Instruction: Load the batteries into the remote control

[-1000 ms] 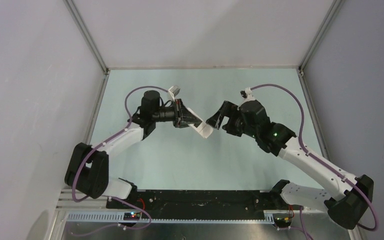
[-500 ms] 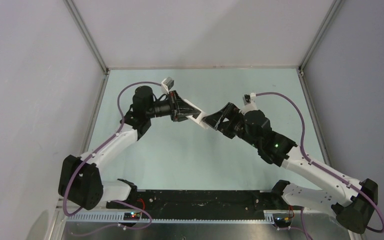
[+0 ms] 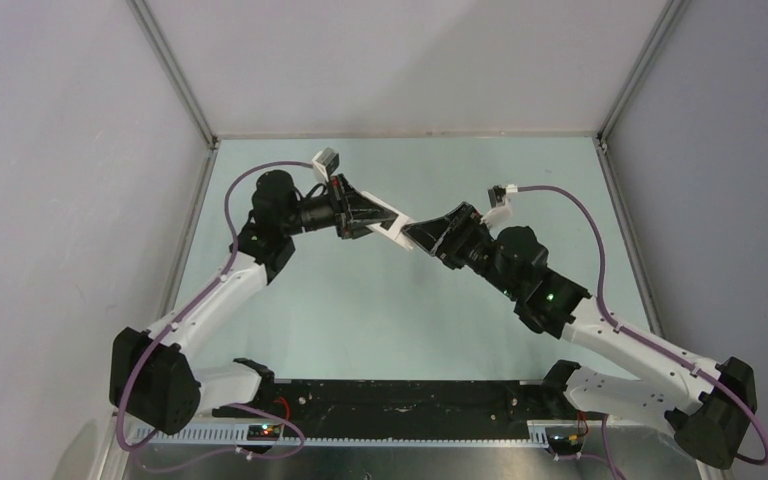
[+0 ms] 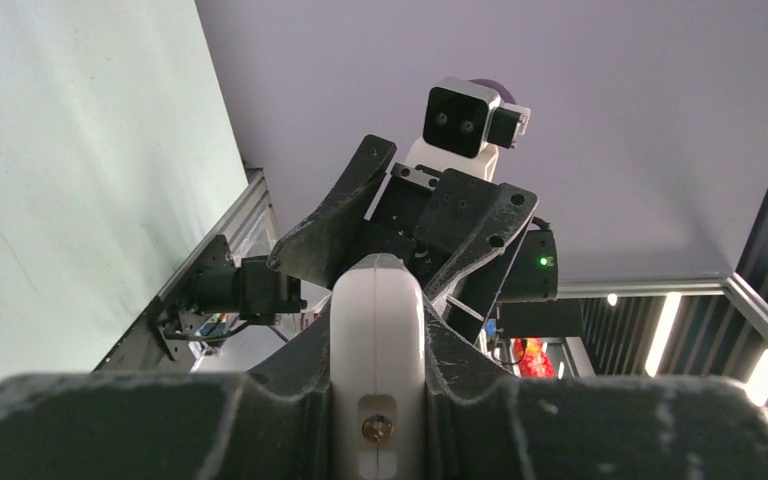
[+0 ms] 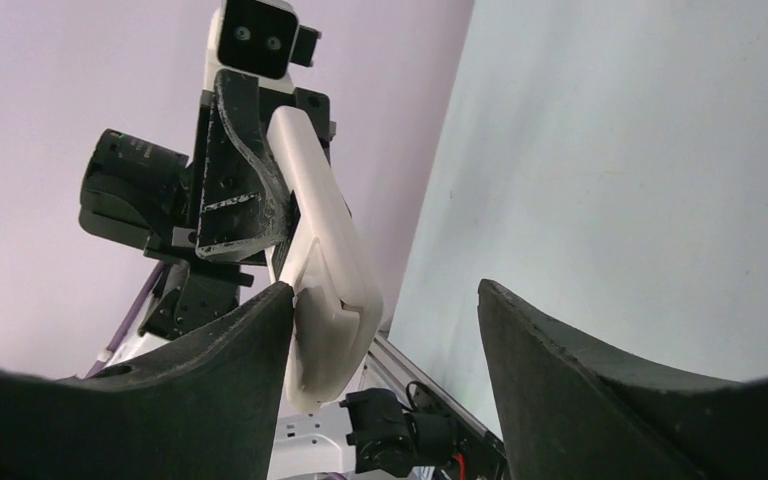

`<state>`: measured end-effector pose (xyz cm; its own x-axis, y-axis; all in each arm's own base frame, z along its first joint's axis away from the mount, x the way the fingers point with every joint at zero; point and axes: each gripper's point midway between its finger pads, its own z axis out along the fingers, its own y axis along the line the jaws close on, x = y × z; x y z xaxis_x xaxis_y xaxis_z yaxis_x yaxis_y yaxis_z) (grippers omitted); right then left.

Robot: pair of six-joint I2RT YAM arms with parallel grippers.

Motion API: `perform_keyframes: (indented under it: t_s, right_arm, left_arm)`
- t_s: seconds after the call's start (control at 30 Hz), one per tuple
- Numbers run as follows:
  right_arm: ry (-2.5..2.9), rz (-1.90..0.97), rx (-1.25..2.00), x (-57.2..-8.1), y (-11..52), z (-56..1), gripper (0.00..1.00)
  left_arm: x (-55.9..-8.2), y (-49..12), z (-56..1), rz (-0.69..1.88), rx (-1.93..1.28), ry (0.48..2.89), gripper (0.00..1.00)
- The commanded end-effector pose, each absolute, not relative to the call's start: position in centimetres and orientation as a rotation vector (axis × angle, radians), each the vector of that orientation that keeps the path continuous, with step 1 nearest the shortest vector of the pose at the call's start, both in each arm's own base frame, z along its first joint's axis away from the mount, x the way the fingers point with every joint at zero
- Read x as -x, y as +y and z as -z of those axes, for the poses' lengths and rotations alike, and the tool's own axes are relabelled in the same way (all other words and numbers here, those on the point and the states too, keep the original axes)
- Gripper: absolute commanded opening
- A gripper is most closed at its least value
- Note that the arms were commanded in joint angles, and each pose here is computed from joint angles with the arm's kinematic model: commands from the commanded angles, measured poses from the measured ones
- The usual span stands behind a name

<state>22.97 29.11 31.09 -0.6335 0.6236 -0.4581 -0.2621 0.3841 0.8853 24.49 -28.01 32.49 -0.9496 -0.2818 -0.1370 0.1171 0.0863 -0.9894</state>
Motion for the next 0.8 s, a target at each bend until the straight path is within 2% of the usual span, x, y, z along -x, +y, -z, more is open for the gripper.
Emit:
perform_keyframes:
  t_s: [0.0, 0.2, 0.77]
  right_arm:
    - [1.727, -1.411, -0.271, -22.8, 29.5, -32.8, 0.7]
    - [1.715, -1.416, -0.253, -22.5, 29.3, -32.3, 0.63]
    - [1.741, -1.475, -0.213, -23.2, 31.9, -31.3, 0.6]
  left_arm:
    - [-23.3, -27.5, -38.1, 2.032, 0.101, 1.926, 0.0]
    - [-23.2, -27.3, -39.6, 2.096, 0.127, 1.866, 0.0]
    - [-20.5, -27.1, -42.2, 2.116, -0.065, 1.781, 0.0]
